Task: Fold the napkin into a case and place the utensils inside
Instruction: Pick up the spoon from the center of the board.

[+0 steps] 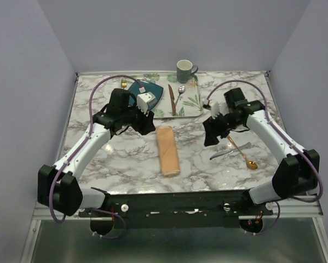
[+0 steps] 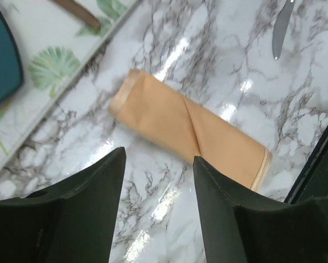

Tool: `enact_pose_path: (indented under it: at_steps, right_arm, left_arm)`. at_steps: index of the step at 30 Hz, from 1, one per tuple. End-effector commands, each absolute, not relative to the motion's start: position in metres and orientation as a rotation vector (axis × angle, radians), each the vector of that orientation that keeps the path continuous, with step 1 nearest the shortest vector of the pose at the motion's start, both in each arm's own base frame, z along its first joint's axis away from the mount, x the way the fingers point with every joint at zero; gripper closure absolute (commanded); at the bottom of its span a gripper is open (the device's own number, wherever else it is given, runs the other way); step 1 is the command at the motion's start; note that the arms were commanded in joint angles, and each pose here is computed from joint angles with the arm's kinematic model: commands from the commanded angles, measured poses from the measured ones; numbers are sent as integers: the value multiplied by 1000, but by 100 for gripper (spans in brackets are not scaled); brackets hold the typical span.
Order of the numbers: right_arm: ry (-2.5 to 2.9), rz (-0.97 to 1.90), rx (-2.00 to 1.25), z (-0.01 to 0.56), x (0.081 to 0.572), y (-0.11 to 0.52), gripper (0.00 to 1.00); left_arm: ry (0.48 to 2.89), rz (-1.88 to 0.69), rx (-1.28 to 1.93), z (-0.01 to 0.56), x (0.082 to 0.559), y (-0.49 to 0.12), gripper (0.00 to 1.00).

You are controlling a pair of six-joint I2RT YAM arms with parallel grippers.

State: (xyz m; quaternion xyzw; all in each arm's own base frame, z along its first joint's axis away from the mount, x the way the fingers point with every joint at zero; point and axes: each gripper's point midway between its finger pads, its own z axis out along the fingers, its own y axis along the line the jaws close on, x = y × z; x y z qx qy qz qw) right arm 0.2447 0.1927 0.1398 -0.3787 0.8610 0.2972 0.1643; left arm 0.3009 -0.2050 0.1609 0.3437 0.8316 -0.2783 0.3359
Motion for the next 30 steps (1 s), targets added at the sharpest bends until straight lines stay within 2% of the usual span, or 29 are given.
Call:
enact_pose_path:
  at_steps: [1, 5, 11, 17, 30]
  right_arm:
    - [2630, 532, -1083, 127, 229, 87, 17]
    - [2715, 237, -1004, 108, 242, 8, 21]
    - [2773, -40, -979, 77, 263, -38, 37]
    - [2858, -68, -994, 39, 258, -54, 40]
    - [2903, 140, -948, 5, 244, -33, 47]
  left_arm:
    - [1967, -669, 975, 210, 300, -206, 34]
    - [1940, -674, 998, 217, 295, -206, 34]
    - [1957, -686, 1020, 213, 293, -207, 33]
    - [1980, -719, 996, 212, 292, -210, 34]
    - [2036, -722, 982, 197, 283, -205, 33]
